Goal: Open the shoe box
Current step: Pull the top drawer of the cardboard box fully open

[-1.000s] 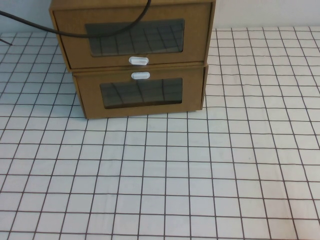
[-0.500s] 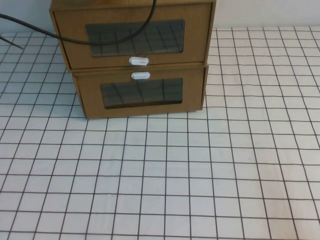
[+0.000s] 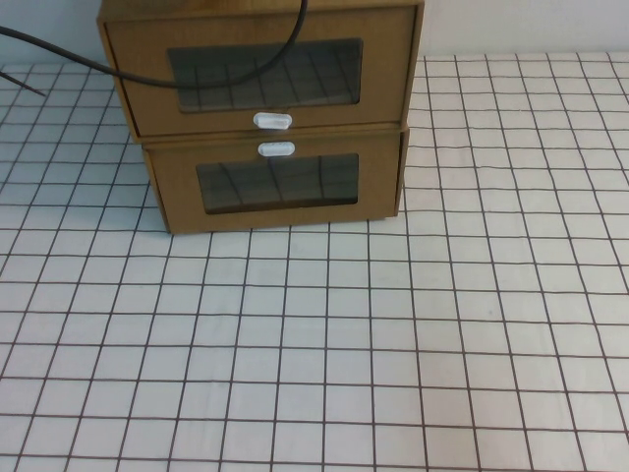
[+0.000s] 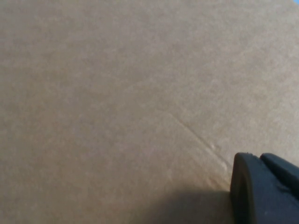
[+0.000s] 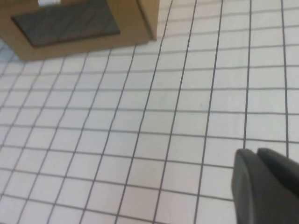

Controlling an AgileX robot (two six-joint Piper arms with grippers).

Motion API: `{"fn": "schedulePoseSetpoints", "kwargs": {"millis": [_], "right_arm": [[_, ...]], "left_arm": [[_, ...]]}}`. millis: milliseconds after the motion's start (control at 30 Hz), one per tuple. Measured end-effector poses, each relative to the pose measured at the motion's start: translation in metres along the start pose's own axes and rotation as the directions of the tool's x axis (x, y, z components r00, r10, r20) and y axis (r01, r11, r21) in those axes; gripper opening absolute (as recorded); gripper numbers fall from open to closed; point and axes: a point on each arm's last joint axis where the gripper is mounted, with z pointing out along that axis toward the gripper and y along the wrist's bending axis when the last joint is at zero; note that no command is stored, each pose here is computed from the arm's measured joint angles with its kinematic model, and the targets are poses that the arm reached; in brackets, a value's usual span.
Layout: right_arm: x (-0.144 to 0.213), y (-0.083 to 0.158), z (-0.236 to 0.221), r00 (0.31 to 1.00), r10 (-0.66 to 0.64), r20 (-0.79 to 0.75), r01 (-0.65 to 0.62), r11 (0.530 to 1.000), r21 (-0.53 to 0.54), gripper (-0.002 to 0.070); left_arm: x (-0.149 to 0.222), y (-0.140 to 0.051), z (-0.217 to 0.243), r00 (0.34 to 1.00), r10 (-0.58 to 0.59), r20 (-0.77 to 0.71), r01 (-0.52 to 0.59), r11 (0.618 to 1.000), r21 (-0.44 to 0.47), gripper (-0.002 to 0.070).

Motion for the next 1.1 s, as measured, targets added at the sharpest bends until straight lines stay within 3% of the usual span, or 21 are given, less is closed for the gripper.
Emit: {"fn": "schedulePoseSetpoints", "kwargs": {"millis": [133,333,433,633,767,933,1100], "right_arm": [[-0.025,0.000,0.026,0.989,-0.052,-0.142,0.049,0.999,-0.021,-0.0013],[-0.065,0.009,0.079,0.954,-0.125,-0.271,0.089,0.986,-0.141,-0.0013],[-0.078,0.031,0.107,0.932,-0.203,-0.302,0.140,0.966,-0.219,-0.0013],[-0.086,0.098,0.151,0.852,-0.410,-0.325,0.312,0.897,-0.314,-0.0013],[-0.075,0.145,0.173,0.758,-0.565,-0.324,0.476,0.821,-0.317,-0.0013],[-0.062,0.187,0.188,0.660,-0.707,-0.255,0.672,0.707,-0.220,-0.0013],[-0.052,0.212,0.203,0.498,-0.860,-0.107,0.856,0.508,-0.099,-0.0013]], "left_arm": [[0.000,0.000,0.000,1.000,-0.006,-0.003,0.006,1.000,0.000,-0.0002],[0.000,0.000,0.000,1.000,-0.011,-0.004,0.011,1.000,0.000,-0.0002],[0.000,0.000,0.000,1.000,-0.009,-0.004,0.009,1.000,0.000,-0.0002],[0.001,0.000,0.000,1.000,-0.009,-0.007,0.009,1.000,0.003,-0.0002],[0.001,0.000,0.000,1.000,-0.009,-0.011,0.009,1.000,0.005,-0.0002],[0.001,-0.001,0.000,1.000,-0.009,-0.016,0.009,1.000,0.008,-0.0002],[0.001,-0.001,0.000,1.000,-0.008,-0.015,0.008,1.000,0.008,-0.0002]]}}
